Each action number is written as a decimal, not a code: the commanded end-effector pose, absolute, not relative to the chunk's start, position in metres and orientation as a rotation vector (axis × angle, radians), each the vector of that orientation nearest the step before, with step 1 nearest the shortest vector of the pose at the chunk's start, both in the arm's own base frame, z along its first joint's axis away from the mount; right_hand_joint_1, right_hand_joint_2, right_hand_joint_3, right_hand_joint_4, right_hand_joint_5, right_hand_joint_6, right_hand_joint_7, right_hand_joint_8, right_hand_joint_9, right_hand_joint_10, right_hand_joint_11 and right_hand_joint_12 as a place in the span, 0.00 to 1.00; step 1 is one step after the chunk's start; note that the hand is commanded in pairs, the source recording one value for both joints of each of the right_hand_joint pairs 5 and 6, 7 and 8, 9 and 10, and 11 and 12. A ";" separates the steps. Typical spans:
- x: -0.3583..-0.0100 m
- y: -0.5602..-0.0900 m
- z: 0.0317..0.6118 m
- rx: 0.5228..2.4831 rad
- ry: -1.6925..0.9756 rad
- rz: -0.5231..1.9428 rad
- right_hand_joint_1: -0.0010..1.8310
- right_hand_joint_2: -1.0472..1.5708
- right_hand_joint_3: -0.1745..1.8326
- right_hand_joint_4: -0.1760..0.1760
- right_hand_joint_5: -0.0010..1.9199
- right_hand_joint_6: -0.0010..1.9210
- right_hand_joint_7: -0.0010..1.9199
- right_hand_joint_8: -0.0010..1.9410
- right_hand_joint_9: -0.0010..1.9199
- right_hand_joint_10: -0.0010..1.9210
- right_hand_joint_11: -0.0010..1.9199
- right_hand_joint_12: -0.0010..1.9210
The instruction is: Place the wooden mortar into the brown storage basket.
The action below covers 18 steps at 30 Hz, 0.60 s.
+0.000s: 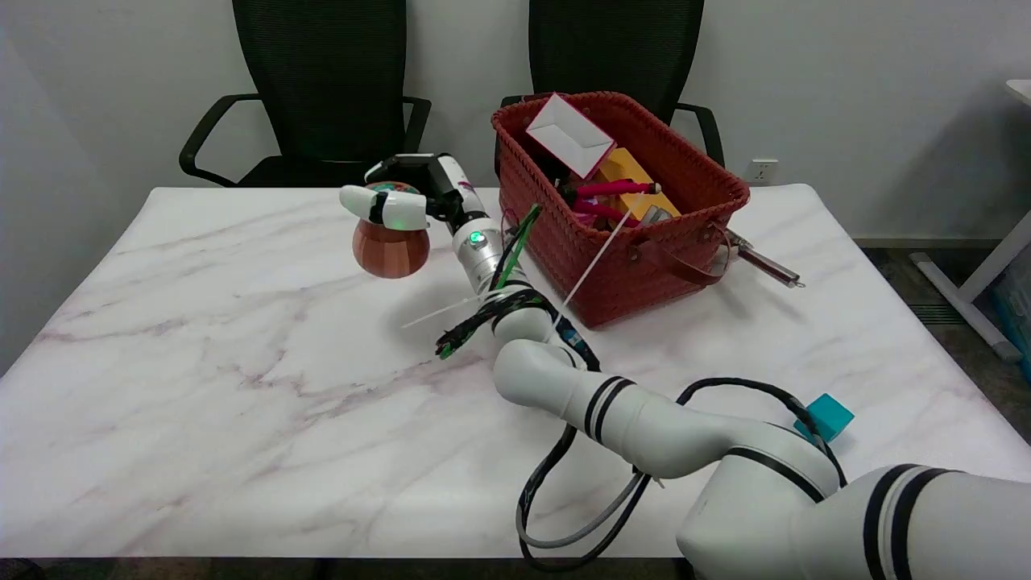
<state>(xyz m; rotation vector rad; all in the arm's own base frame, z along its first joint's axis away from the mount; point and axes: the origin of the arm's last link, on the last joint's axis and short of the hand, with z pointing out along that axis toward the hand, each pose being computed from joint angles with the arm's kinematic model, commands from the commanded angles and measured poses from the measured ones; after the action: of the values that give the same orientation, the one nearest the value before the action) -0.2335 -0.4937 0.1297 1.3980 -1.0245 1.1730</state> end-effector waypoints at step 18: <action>-0.144 -0.491 0.187 1.531 -0.677 1.353 0.71 0.85 0.56 0.50 0.65 0.65 0.78 0.77 0.71 0.71 0.61 0.61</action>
<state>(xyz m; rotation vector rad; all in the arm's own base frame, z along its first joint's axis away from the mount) -0.1917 -0.4914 0.1497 1.4865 -0.8925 1.2726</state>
